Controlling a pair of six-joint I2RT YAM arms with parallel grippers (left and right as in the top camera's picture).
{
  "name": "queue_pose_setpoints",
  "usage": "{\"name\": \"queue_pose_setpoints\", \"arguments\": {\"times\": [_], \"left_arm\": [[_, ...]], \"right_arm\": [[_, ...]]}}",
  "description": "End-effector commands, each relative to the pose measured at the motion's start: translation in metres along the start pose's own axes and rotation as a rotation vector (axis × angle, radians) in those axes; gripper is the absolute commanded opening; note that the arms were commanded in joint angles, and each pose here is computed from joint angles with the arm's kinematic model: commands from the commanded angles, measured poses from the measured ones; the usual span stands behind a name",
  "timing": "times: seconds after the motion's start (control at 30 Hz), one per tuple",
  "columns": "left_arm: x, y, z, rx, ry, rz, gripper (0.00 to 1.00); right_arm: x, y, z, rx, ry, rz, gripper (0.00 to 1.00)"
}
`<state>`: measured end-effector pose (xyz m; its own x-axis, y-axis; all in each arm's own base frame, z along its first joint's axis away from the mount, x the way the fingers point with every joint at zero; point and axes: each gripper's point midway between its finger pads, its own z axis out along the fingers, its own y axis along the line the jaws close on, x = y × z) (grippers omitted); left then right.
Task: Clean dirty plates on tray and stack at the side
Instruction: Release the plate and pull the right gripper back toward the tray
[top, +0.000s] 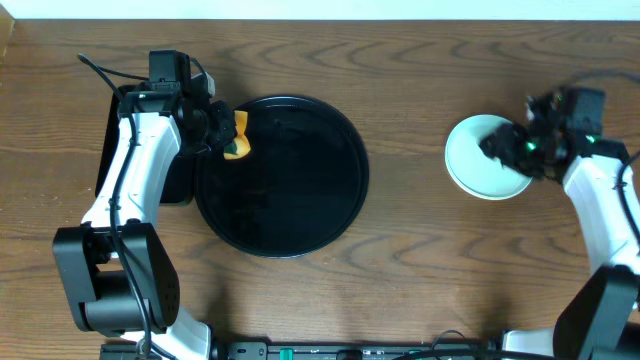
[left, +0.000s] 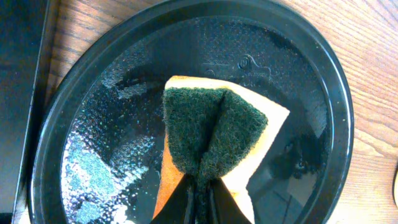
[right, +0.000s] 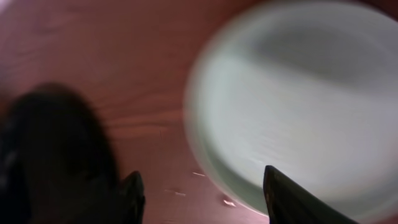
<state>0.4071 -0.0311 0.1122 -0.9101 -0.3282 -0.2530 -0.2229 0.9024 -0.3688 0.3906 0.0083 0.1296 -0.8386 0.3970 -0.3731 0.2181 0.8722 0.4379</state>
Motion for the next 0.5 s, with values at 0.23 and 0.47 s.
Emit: {"name": "queue_pose_setpoints", "arguments": {"times": [0.23,0.47], "left_arm": [[0.001,0.003,0.003,-0.012,0.008,0.013,0.07],[-0.005,0.024,0.001,-0.120,-0.022,0.060,0.08]], "right_arm": [[0.064,0.111,0.066,-0.079,0.128,-0.220,0.60],[0.117,0.134,0.127,-0.089,0.240,-0.280,0.59]]}}
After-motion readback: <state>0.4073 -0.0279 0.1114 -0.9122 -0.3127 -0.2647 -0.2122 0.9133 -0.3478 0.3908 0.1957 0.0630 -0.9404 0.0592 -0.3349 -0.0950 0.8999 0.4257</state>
